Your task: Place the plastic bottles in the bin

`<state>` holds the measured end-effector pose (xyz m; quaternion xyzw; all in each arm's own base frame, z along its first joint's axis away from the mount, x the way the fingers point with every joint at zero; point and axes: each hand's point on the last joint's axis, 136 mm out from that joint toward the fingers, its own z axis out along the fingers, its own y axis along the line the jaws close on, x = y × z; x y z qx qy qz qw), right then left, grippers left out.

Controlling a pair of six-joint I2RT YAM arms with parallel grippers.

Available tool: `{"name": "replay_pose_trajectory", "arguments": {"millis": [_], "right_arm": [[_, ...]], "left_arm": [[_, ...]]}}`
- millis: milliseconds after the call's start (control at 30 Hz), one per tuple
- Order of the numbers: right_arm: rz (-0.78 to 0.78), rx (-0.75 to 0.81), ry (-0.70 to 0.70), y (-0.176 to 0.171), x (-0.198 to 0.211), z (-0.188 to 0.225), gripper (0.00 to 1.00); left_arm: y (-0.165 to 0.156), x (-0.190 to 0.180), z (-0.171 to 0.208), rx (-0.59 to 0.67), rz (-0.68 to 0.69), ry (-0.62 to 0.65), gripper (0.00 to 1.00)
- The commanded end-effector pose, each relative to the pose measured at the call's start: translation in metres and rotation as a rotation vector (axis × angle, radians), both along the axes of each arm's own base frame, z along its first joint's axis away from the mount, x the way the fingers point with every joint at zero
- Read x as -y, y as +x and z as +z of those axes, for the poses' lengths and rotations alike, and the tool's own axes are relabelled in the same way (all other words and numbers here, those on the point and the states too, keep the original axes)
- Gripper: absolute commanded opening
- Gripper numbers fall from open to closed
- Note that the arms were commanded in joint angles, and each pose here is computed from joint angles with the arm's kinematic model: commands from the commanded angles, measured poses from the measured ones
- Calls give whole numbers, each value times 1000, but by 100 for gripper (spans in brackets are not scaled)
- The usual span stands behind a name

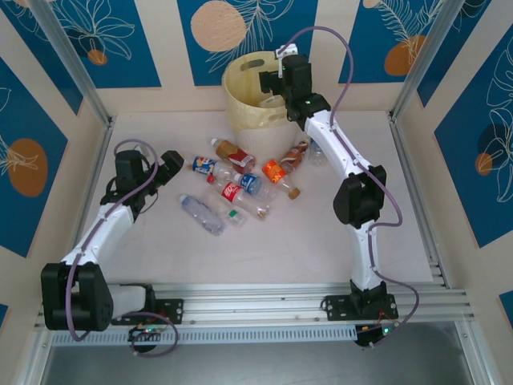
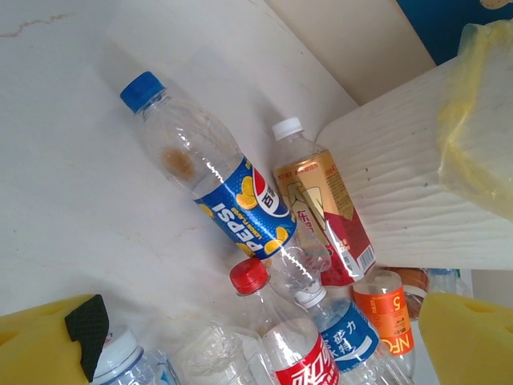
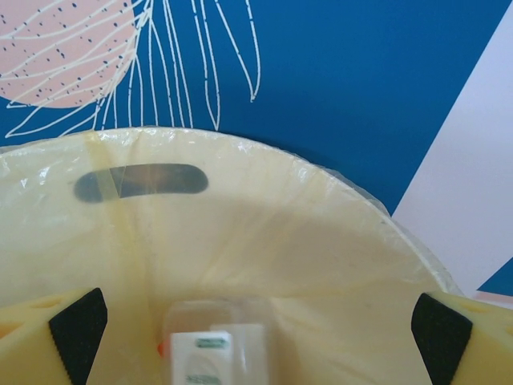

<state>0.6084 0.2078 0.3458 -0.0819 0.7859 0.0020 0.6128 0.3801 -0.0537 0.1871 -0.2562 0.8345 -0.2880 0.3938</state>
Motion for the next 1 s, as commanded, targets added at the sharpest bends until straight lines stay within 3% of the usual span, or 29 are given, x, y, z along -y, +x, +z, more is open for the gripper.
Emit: {"name": "replay_pose_trajectory", "arguments": {"millis": [0,233,433,567,800,967], "right_arm": [[32,97,81,-26,4,62,100],[179,104,166,-91,-4,98,100],[291,100,274,-163,5,92,100],[342,74,325,-203,12,70,99],[265,6,371,-232,36,26,100],[236,0,344,-243,49,23,100]], "left_arm": [[-2,-10,-10,-59,47,-7,100],[-15,-20,-36,-206,126,18,100],[-49,-8,-60,-294,191,26,100],[-68,17,-66,-343,126,66,100],[-83,56,-94,-417,91,45,98],[-84,67,-113,-474,90,42,94]]}}
